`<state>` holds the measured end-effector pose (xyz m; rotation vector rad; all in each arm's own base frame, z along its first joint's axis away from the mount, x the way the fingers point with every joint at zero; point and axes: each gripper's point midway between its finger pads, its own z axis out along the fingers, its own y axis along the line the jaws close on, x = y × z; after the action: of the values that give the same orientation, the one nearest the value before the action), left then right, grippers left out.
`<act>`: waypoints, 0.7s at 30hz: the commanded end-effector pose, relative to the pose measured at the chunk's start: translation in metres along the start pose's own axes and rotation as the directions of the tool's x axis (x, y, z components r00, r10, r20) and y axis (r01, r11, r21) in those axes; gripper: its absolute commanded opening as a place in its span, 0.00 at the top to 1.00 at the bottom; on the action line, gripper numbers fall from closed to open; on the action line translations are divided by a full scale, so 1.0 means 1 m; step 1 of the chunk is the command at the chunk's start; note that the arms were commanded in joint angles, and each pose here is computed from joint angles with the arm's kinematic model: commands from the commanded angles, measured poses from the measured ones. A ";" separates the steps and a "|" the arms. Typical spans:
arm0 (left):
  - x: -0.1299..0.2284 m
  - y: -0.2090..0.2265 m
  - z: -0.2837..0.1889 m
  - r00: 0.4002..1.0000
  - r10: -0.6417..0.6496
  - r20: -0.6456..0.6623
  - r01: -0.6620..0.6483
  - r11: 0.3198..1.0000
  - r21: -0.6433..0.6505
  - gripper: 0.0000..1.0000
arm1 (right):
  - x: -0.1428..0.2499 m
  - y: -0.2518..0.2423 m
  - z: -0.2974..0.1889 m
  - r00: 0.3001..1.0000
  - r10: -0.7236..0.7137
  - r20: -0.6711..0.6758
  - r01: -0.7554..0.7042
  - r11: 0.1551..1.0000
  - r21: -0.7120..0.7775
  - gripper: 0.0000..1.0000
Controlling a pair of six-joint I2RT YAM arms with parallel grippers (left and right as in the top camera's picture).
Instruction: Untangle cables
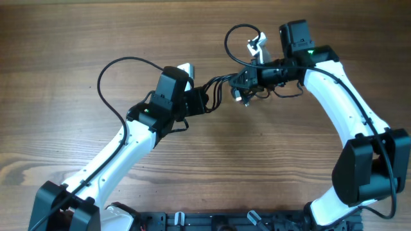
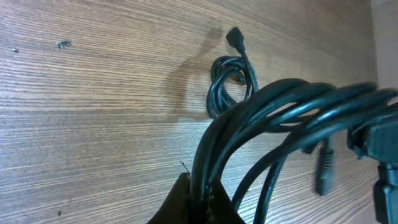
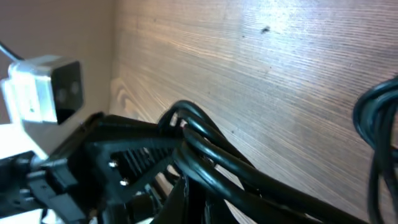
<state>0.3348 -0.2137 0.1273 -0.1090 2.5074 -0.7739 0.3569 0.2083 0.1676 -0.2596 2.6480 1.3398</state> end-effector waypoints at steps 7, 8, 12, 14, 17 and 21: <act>-0.072 -0.040 -0.068 0.898 0.265 0.350 -0.280 0.960 -0.010 0.96 | 0.003 -0.041 -0.003 0.999 -0.044 -0.003 0.043 0.955 0.293 0.37; -0.079 -0.042 -0.078 0.883 0.264 0.389 -0.278 0.960 -0.021 0.96 | 0.001 -0.033 -0.001 0.999 -0.053 -0.002 0.052 0.967 0.249 0.36; -0.090 -0.050 -0.106 0.844 0.258 0.471 -0.277 0.961 -0.030 0.96 | -0.013 0.005 -0.011 0.977 -0.212 0.022 0.207 0.970 0.129 0.31; -0.080 -0.046 -0.102 0.870 0.250 0.424 -0.266 0.964 -0.022 0.96 | -0.021 0.020 -0.022 0.924 -0.381 0.042 0.373 0.919 0.132 0.27; -0.069 -0.043 -0.098 0.925 0.068 0.374 -0.096 0.994 0.057 0.96 | -0.016 0.026 -0.022 0.766 -0.643 -0.005 0.638 0.759 0.133 0.19; -0.065 -0.049 -0.115 0.930 -0.006 0.368 -0.040 0.992 0.119 0.96 | -0.025 0.026 -0.021 0.668 -0.744 0.009 0.735 0.662 0.146 0.17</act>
<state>0.3396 -0.1820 0.2322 -0.1141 2.1598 -0.6948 0.3749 0.2044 0.1916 -0.9432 2.2890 0.9020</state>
